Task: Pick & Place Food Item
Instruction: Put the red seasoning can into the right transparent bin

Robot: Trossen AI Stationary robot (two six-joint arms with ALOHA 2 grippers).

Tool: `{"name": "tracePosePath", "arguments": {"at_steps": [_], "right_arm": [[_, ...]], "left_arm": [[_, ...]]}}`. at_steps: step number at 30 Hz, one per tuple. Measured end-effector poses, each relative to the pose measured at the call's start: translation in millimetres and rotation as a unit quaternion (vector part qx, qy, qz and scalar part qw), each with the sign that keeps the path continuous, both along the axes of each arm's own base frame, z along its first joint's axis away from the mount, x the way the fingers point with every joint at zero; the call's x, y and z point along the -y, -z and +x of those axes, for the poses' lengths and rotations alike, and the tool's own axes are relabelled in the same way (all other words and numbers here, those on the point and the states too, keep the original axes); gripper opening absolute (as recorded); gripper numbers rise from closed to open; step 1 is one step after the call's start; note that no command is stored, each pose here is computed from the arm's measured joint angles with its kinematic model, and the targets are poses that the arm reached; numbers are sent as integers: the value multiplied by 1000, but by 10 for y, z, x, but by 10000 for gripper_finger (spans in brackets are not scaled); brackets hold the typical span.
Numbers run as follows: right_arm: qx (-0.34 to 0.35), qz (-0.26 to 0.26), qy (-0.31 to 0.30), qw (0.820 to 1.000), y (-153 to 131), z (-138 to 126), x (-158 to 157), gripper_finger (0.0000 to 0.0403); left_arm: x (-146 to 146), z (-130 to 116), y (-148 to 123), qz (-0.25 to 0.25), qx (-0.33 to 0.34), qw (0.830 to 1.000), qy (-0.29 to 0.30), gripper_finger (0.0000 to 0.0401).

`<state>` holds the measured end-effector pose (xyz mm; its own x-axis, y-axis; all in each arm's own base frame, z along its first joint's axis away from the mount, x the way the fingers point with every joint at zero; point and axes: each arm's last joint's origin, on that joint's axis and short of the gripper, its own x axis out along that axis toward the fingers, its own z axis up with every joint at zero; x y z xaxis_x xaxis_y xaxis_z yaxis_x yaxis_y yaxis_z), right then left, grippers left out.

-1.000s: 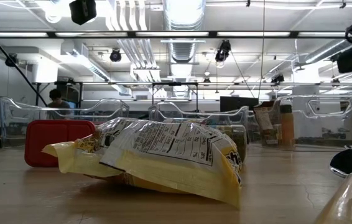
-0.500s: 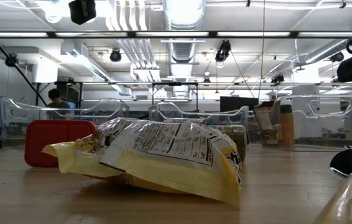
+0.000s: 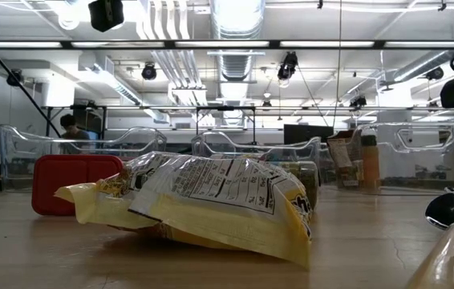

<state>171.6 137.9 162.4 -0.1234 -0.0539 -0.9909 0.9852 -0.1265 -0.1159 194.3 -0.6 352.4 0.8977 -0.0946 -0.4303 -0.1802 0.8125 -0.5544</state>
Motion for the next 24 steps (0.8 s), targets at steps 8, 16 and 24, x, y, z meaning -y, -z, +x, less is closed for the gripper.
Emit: {"name": "tracePosePath", "arguments": {"at_steps": [8, 16, 24], "right_arm": [[38, -27, -8, 999, -130, 10, 28, 336], [40, -30, -11, 999, -131, -2, 41, 336], [31, -30, -5, 999, -61, 37, 33, 336]], "left_arm": [[0, 0, 0, 0, 0, 1000, 0, 40], [1, 0, 0, 0, 0, 1000, 1, 40], [1, 0, 0, 0, 0, 1000, 1, 41]]}}
